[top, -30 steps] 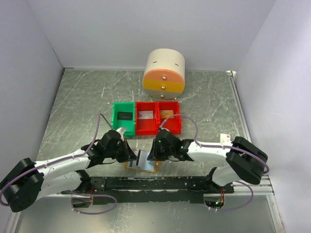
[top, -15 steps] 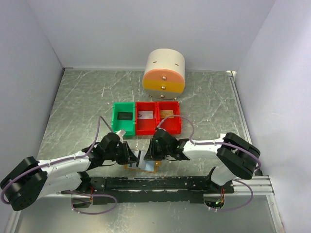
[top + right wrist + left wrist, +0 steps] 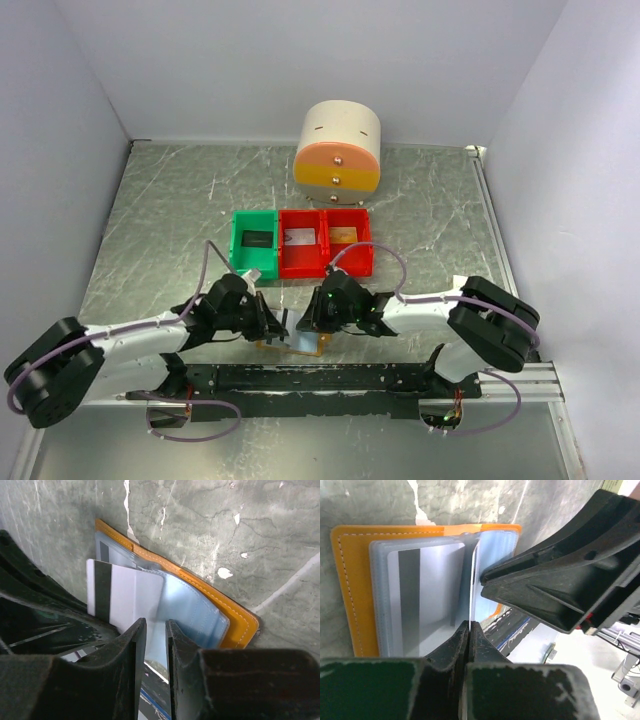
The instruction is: Take the credit cards out of the card holder
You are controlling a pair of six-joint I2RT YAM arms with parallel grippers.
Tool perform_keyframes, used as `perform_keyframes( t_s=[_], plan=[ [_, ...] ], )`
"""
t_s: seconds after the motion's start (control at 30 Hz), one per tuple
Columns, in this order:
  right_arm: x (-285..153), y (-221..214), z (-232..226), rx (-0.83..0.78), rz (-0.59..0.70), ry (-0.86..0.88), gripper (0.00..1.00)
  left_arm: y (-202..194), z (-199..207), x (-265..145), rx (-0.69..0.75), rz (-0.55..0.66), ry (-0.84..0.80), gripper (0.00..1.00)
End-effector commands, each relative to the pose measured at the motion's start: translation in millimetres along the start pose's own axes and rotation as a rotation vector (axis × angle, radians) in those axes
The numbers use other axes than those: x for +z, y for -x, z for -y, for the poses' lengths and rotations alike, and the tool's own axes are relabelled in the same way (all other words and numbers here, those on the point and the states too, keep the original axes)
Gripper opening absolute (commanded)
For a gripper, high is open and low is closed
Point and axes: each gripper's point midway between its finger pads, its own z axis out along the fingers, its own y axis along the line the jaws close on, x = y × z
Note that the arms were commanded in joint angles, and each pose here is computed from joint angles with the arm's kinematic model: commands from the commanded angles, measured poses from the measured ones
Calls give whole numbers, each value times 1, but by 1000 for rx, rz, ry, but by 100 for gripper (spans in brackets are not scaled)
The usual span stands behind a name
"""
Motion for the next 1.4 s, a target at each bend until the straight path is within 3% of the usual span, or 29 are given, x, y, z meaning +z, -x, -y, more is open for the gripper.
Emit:
perform_keyframes(
  t_s=[0.0, 0.1, 0.33, 0.57, 0.67, 0.9, 1.2, 1.37],
  plan=[
    [-8, -14, 56, -21, -42, -221, 24, 23, -5, -15, 4, 121, 120, 7],
    [-16, -4, 56, -58, -22, -268, 25, 33, -6, -33, 22, 191, 177, 7],
    [-30, 23, -4, -191, 32, -122, 28, 42, -8, -67, 53, 275, 259, 7],
    [-12, 26, -54, -252, -10, -7, 26, 55, 1, -95, 53, 374, 279, 7],
    [4, 20, -47, -240, -32, -53, 25, 58, 5, -100, 55, 393, 275, 7],
    [13, 0, 18, -180, -74, -234, 23, 54, 18, -95, 89, 352, 218, 7],
    [-7, 28, -43, -303, 43, -25, 30, 54, 37, -86, 124, 326, 129, 7],
    [-33, 39, -42, -303, 165, 11, 32, 57, 31, -90, 121, 350, 163, 7]
  ],
)
